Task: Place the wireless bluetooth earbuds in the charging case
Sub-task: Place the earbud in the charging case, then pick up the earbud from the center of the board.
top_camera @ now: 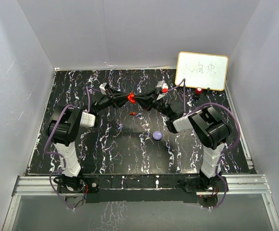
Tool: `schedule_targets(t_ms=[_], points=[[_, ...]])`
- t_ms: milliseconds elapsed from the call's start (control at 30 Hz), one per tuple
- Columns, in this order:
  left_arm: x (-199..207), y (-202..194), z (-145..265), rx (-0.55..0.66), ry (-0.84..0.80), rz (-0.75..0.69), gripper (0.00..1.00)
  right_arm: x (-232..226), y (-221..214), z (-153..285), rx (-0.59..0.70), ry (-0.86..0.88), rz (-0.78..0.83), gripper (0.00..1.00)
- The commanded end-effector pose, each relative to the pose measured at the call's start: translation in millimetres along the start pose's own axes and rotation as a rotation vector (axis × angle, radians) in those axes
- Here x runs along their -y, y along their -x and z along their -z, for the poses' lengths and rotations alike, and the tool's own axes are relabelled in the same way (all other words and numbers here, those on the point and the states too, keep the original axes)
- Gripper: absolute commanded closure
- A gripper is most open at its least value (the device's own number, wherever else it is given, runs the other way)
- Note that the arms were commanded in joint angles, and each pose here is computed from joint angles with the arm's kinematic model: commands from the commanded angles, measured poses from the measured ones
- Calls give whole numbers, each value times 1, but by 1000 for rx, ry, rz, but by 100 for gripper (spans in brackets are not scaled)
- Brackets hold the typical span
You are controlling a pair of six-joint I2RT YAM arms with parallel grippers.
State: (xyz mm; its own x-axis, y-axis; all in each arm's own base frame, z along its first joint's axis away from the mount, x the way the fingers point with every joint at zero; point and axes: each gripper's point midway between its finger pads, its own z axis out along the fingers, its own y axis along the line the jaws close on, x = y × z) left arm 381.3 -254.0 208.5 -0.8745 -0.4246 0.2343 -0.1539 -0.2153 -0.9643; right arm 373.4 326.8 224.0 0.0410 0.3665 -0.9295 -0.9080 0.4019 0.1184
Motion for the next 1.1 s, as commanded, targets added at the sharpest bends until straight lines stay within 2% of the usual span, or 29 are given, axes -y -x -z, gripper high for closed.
schedule_targets(t_ms=[0,133,233,433,600,700,800,900,1067], points=[[70,-34,6,-98,-260,-273,100,-31,81,3,283,107,209,85],[68,-31,5,-96,-257,-271,100,-33,89,5,296,102,211,72],[66,-28,3,-95,-253,-268,100,-34,97,8,311,89,219,68],[57,-24,2,-94,-238,-264,100,-27,117,19,352,28,214,65],[46,-15,13,-66,-209,-271,100,-9,128,34,361,-92,160,64],[43,-3,31,-19,-192,-288,100,18,103,38,218,-226,88,67],[45,3,47,6,-179,-320,100,52,60,37,-54,-387,-1,67],[46,5,58,19,-170,-349,100,66,26,32,-283,-426,-62,61],[38,3,66,39,-155,-365,100,62,-7,26,-442,-401,-105,57]])
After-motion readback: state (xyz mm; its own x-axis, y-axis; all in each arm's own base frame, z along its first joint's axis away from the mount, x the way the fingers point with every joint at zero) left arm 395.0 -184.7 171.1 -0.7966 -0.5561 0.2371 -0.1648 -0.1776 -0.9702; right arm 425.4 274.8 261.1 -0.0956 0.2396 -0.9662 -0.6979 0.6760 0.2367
